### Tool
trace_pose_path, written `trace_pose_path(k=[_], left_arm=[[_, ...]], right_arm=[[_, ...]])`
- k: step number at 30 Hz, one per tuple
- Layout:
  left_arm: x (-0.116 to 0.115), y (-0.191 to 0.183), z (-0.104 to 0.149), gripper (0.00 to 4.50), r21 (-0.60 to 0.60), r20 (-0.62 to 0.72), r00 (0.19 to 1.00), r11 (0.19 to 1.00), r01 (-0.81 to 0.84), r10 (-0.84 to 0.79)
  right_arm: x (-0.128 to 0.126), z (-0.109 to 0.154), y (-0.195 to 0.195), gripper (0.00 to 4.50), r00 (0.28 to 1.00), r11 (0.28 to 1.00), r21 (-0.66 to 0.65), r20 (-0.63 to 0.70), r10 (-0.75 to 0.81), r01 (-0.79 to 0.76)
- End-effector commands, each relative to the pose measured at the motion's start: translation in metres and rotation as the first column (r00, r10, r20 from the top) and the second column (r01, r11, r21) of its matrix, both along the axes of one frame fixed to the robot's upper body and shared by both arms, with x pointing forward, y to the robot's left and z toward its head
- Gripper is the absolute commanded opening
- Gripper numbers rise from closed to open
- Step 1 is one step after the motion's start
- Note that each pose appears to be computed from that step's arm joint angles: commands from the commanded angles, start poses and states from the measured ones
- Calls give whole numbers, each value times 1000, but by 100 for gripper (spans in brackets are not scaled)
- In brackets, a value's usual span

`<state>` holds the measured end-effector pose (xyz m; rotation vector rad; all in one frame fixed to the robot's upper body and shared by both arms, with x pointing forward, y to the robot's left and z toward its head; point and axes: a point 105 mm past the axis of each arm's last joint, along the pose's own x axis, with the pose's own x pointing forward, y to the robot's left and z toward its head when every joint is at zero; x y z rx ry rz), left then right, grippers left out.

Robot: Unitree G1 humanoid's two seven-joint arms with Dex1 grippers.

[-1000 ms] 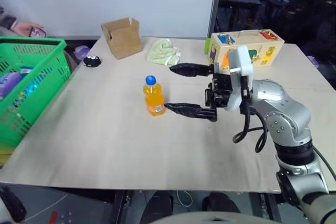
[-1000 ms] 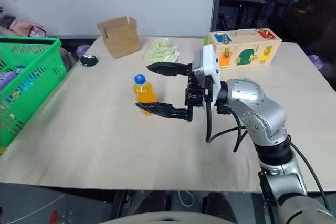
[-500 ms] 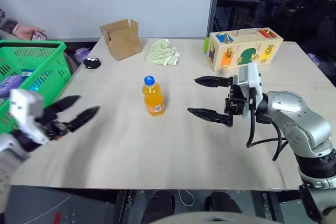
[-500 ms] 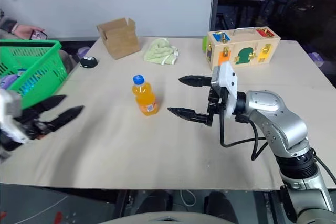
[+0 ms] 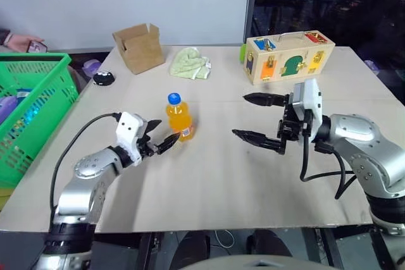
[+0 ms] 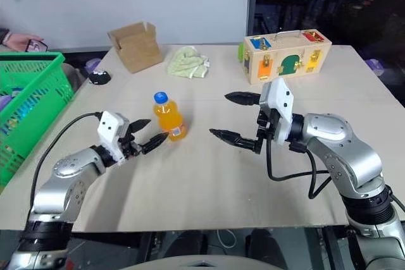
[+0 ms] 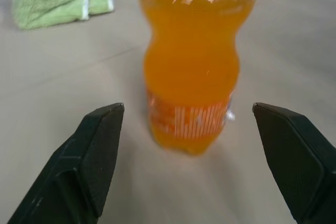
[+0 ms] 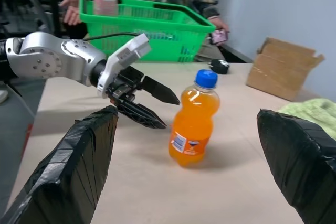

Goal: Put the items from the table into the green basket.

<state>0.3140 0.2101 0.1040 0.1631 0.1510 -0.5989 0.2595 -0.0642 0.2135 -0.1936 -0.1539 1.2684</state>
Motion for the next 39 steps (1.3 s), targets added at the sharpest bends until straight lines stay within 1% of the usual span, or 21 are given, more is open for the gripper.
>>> trace_pose_path(k=[1, 4, 9, 10, 12, 14, 17, 18, 19, 20, 21, 23, 24, 27, 28, 30, 31, 32, 33, 37, 39], left_arm=[[14, -3, 6, 408, 31, 43, 999, 1000, -5, 4], [25, -11, 1, 408, 32, 36, 999, 999, 8, -9], [39, -25, -9, 408, -6, 16, 999, 999, 44, -44], [42, -26, -10, 356, -14, 14, 999, 999, 41, -40], [44, -26, -12, 318, -19, 16, 999, 999, 42, -41], [42, -24, -11, 311, -29, 38, 999, 999, 37, -36], [38, -12, 15, 311, -101, 138, 990, 995, -6, 20], [37, -5, 30, 311, -128, 179, 982, 991, -33, 56], [35, 11, 52, 311, -170, 233, 963, 981, -95, 133], [33, 22, 67, 311, -199, 265, 946, 971, -135, 185], [26, 38, 85, 311, -218, 303, 922, 959, -179, 241], [15, 53, 104, 311, -226, 338, 894, 948, -225, 293], [3, 68, 119, 311, -223, 368, 866, 937, -270, 337], [-18, 89, 141, 311, -217, 413, 816, 914, -342, 404], [-29, 106, 149, 311, -223, 439, 770, 887, -406, 463], [-58, 146, 167, 311, -248, 493, 628, 789, -562, 602], [-74, 168, 173, 311, -255, 509, 541, 718, -648, 669], [-88, 183, 175, 311, -246, 525, 473, 658, -711, 707], [-96, 191, 177, 311, -237, 535, 434, 621, -747, 725], [-142, 231, 173, 311, -162, 534, 259, 398, -903, 805], [-152, 237, 174, 311, -163, 525, 233, 366, -916, 819]], right_arm=[[-4, 12, 0, 450, 999, 1000, 17, 52, -7, 6], [-4, 13, -1, 450, 998, 1000, 19, 55, -17, 16], [-4, 12, -1, 450, 998, 1000, 16, 58, -27, 26], [-4, 12, 0, 450, 998, 1000, 16, 58, -27, 26], [-4, 11, 1, 450, 998, 1000, 16, 58, -28, 27], [-5, 11, 1, 450, 998, 1000, 16, 59, -25, 24], [-6, 13, 4, 450, 998, 1000, 20, 63, -14, 12], [-7, 14, 5, 450, 998, 1000, 25, 64, -4, 2], [-7, 17, 9, 450, 998, 999, 36, 67, 17, -19], [-8, 19, 11, 450, 997, 998, 44, 69, 31, -34], [-7, 22, 15, 450, 996, 997, 51, 75, 53, -57], [-7, 24, 20, 450, 994, 995, 57, 82, 78, -83], [-6, 26, 24, 450, 991, 992, 66, 86, 106, -111], [-4, 27, 32, 450, 984, 984, 78, 91, 150, -157], [-4, 28, 35, 450, 981, 980, 84, 91, 172, -179], [-3, 27, 42, 450, 972, 970, 92, 90, 216, -224], [-2, 27, 44, 450, 969, 966, 95, 88, 233, -241], [-1, 26, 46, 450, 966, 963, 96, 85, 245, -253], [-1, 25, 47, 450, 964, 961, 97, 83, 253, -261], [2, 21, 50, 450, 955, 951, 98, 72, 287, -293], [4, 20, 51, 450, 953, 948, 101, 68, 297, -302]])
